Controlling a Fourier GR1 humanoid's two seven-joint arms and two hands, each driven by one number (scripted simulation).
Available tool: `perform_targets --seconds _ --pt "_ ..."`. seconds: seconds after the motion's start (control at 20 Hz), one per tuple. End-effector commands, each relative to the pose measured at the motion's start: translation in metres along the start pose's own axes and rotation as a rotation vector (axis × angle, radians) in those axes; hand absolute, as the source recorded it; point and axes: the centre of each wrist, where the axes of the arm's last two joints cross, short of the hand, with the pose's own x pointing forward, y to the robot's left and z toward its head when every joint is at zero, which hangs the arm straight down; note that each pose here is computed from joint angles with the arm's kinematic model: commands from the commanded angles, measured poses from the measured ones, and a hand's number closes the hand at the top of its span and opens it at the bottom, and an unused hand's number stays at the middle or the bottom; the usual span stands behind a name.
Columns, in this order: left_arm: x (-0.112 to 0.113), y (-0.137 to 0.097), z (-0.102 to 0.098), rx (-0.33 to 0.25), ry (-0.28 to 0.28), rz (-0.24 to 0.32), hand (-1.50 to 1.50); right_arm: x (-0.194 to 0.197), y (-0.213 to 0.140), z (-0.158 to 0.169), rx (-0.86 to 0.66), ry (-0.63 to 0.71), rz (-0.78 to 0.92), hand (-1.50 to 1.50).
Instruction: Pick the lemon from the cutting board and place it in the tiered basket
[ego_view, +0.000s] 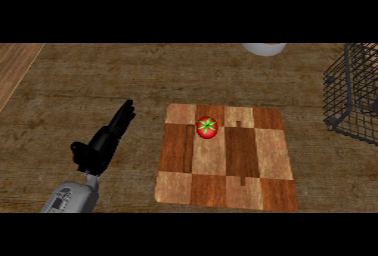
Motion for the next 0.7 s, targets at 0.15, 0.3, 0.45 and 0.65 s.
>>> perform_targets --seconds 0.15,0.3,0.45,0.65 --pt "0.008 -0.006 -0.008 0.013 -0.009 -0.009 0.00 0.009 0.036 -0.027 0.048 -0.027 -0.027 1.50" --pt "0.001 0.013 0.000 0.015 0.001 -0.011 0.00 0.021 0.064 -0.043 0.109 -0.035 -0.078 1.50" --pt "-0.005 -0.011 0.017 0.010 0.021 -0.009 0.00 0.010 0.072 -0.043 0.125 0.016 -0.140 1.50" --pt "-0.005 0.006 0.005 0.025 0.023 0.008 0.00 0.033 0.070 -0.053 0.240 0.130 -0.267 1.50"
